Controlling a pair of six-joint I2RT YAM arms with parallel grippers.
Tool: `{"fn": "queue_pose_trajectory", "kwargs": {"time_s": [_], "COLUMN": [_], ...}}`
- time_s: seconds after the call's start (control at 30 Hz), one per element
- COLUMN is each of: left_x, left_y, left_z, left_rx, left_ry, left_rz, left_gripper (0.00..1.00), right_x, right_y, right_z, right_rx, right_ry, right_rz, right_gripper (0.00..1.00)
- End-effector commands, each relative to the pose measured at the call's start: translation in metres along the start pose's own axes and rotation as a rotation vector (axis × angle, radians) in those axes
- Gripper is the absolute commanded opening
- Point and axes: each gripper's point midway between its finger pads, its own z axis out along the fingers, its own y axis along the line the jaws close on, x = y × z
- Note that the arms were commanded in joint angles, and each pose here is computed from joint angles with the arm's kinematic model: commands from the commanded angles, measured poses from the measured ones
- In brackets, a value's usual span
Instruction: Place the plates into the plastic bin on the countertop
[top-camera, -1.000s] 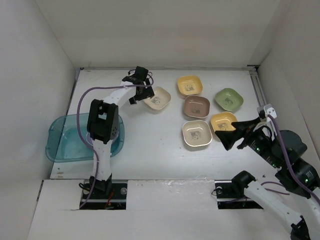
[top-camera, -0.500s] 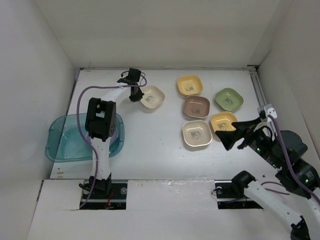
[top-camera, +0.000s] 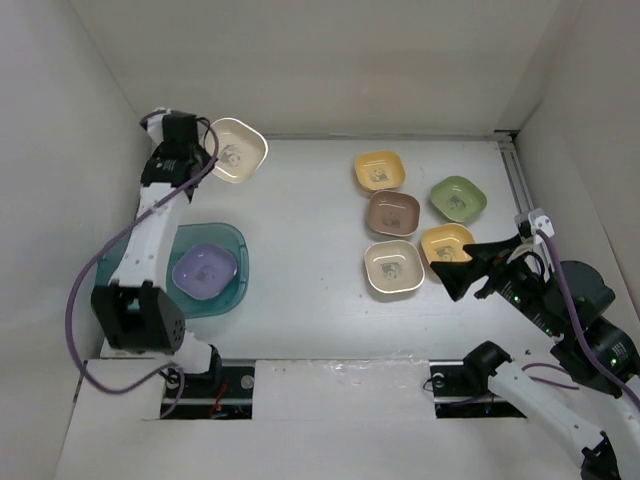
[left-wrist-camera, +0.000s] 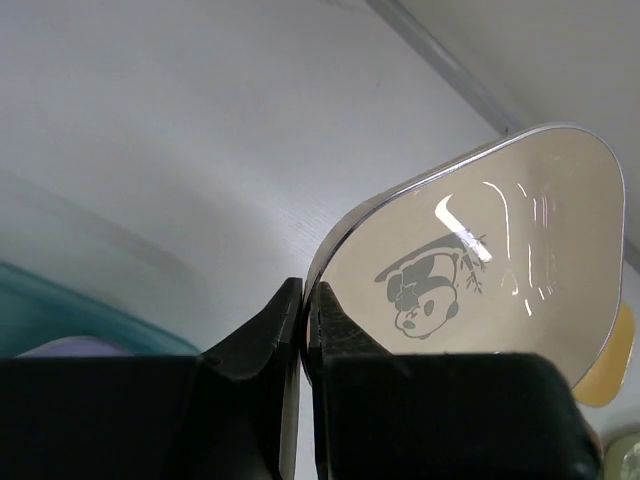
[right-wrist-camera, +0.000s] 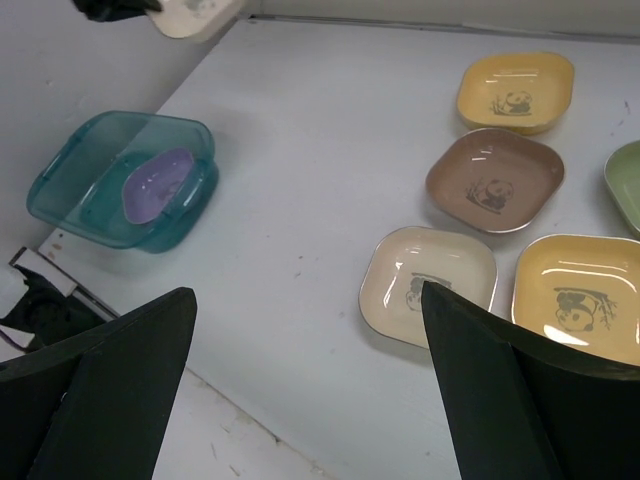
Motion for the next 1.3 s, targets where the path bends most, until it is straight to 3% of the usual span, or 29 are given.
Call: {"fn": "queue_pose_trajectory", "kwargs": {"time_s": [0.0,0.13,0.33,0.5,0.67,0.8,0.9,0.93,0.97,1.03,1.07,1.13,1.27], "left_x": [0.01,0.015,0.027,0.061,0.051,0.062,0.068,0.07,0.069,0.069,0.066,0.061,0.041], "left_y": [0.052,0.107,0.189,0.207,0.2,0.194,0.193,0.193,0.194,0.199,0.199,0.2,0.158], "left_z": [-0.028,-0.047,-0.06,-0.066,-0.085,-0.088,-0.086,-0.087,-0.087,-0.088,-0.091,-0.098,-0.108], "left_rx": [-0.127,-0.123,-0.354,-0.374,-0.347,-0.307,-0.303,-0.308,-0.317,-0.344,-0.346,-0.359,-0.147], "left_ry": [-0.007,0.01,0.047,0.078,0.053,0.114,0.145,0.152,0.146,0.142,0.122,0.102,0.028], "left_rz": [-0.018,-0.022,0.025,0.01,0.012,0.022,0.011,0.0,-0.009,-0.004,-0.017,-0.024,-0.038], "left_gripper": [0.0,0.0,0.0,0.0,0.0,0.02,0.16,0.3,0.55,0.7,0.99,1.0,1.0], "right_x": [-0.013,-0.018,-0.024,-0.031,-0.032,-0.031,-0.032,-0.032,-0.035,-0.033,-0.033,-0.034,-0.034], "right_y": [0.007,0.01,0.016,0.019,0.019,0.02,0.02,0.02,0.021,0.02,0.02,0.019,0.017], "right_z": [-0.002,-0.006,-0.023,-0.03,-0.033,-0.036,-0.038,-0.038,-0.04,-0.04,-0.043,-0.043,-0.043], "right_rx": [-0.029,-0.043,-0.072,-0.09,-0.092,-0.1,-0.103,-0.103,-0.105,-0.102,-0.105,-0.096,-0.087], "right_ry": [-0.043,-0.06,-0.083,-0.109,-0.12,-0.118,-0.127,-0.127,-0.135,-0.127,-0.136,-0.138,-0.141], "right_rz": [0.006,-0.004,-0.025,-0.048,-0.067,-0.078,-0.079,-0.079,-0.079,-0.088,-0.088,-0.088,-0.087], "right_gripper": [1.0,1.0,1.0,1.0,1.0,1.0,1.0,1.0,1.0,1.0,1.0,1.0,1.0]}}
